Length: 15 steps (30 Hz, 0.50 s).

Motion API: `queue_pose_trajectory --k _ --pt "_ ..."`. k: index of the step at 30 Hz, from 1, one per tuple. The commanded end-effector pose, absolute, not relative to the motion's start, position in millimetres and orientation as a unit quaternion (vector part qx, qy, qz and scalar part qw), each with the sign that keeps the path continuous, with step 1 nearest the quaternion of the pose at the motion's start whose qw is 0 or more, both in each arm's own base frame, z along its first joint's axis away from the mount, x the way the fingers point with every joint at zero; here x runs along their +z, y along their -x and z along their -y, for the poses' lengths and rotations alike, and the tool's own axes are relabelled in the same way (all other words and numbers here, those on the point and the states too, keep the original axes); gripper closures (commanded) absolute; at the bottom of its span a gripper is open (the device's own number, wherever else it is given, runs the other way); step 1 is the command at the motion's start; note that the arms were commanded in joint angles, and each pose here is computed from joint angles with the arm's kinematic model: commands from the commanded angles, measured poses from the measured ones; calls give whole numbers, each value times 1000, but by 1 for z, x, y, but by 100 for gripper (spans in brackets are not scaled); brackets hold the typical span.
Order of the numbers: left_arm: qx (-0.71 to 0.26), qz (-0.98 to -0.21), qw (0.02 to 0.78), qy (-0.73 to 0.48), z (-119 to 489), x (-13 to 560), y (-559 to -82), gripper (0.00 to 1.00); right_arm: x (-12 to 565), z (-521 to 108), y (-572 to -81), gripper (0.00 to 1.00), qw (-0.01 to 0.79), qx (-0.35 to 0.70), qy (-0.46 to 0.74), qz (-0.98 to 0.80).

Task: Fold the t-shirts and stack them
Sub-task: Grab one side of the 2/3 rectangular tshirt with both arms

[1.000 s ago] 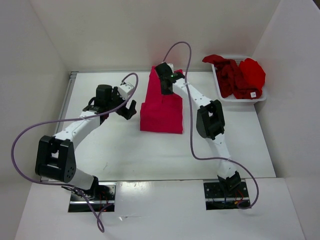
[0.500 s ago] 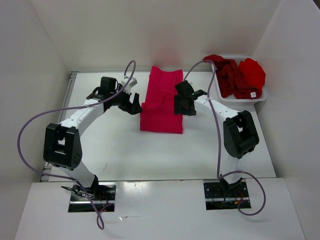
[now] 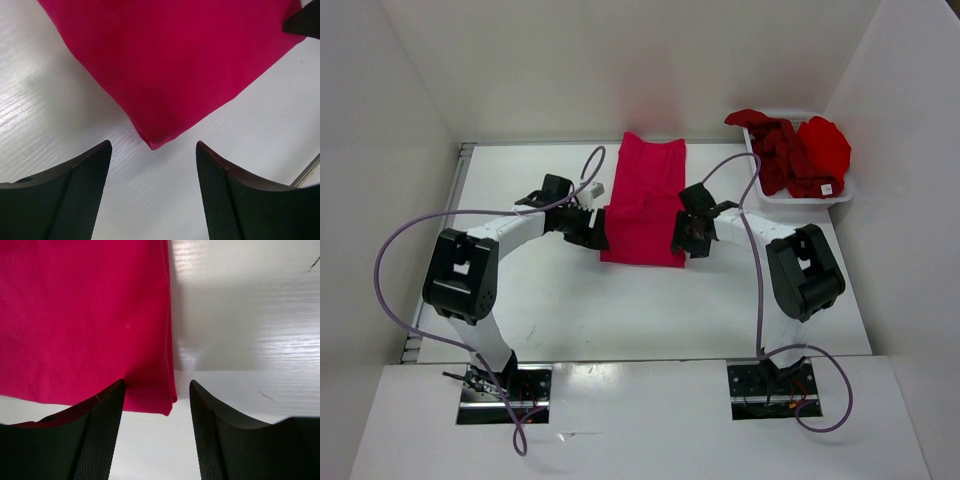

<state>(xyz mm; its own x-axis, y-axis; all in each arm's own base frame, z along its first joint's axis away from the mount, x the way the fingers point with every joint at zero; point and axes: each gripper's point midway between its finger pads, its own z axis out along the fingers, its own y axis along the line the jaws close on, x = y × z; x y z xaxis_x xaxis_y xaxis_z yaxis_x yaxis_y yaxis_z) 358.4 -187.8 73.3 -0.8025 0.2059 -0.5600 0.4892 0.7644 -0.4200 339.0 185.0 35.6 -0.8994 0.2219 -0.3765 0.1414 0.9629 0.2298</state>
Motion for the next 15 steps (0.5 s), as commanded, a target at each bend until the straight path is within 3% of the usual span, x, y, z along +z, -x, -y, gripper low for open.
queue_pose_trajectory --k 1,15 --pt "-288 -916 223 -168 186 58 -353 25 61 -199 -349 41 235 152 -109 -954" --pt "-262 -932 199 -155 183 27 -345 26 43 -189 -326 42 201 135 -124 -962"
